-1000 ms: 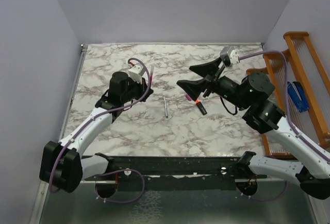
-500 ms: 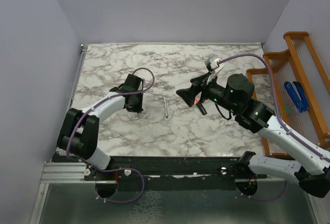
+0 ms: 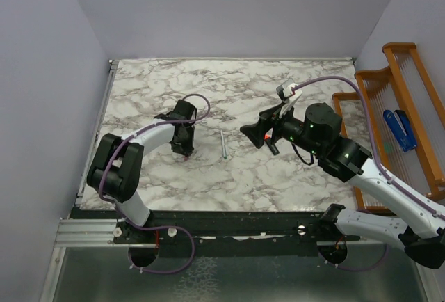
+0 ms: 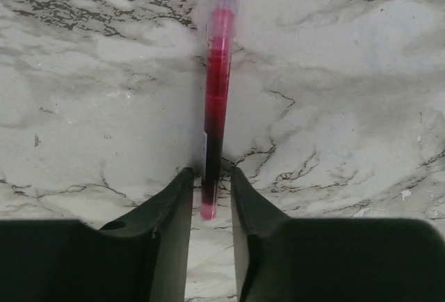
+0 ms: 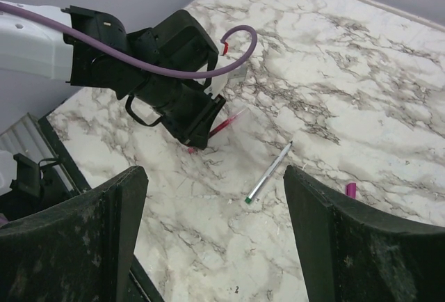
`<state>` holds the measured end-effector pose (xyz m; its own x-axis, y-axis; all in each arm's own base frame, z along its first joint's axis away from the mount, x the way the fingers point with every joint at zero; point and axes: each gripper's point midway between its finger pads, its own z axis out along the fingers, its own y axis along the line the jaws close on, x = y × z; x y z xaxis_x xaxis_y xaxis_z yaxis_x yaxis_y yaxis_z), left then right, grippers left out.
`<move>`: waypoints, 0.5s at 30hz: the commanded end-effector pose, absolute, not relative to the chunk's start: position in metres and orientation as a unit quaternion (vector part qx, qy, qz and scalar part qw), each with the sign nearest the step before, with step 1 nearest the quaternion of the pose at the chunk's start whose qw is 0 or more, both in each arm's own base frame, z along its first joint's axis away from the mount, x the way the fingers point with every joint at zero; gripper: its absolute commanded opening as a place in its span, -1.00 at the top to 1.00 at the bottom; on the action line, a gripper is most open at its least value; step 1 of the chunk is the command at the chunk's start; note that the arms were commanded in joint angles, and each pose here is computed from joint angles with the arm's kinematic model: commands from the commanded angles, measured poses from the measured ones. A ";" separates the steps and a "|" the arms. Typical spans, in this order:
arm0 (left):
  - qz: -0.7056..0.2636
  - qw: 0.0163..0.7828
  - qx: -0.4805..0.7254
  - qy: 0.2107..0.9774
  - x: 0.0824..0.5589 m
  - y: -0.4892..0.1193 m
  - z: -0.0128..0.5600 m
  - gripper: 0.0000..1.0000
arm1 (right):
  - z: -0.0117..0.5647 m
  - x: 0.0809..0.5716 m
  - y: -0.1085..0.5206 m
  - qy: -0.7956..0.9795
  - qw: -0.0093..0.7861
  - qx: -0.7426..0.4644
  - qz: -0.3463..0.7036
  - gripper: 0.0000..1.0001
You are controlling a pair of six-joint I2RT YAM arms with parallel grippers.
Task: Insert the pens into the pen caps
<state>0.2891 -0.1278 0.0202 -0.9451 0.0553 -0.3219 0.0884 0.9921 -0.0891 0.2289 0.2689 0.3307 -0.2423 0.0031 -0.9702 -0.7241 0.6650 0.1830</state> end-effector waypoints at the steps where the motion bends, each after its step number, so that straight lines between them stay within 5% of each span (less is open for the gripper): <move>1: -0.030 0.137 0.038 0.989 0.285 -0.121 0.004 0.34 | 0.326 0.229 0.262 0.727 0.561 -0.247 0.310 -0.69; 3: -0.027 0.137 0.039 0.990 0.285 -0.119 0.004 0.34 | 0.325 0.229 0.262 0.728 0.560 -0.248 0.309 -0.69; 5: -0.025 0.138 0.040 0.989 0.285 -0.119 0.004 1.00 | 0.323 0.229 0.262 0.729 0.558 -0.248 0.309 -0.69; 13: -0.024 0.152 0.038 0.987 0.292 -0.120 0.011 1.00 | 0.266 0.242 0.268 0.786 0.506 -0.213 0.283 -0.72; 15: -0.034 0.158 0.038 0.986 0.294 -0.123 0.015 0.73 | 0.224 0.248 0.277 0.832 0.447 -0.192 0.267 -0.71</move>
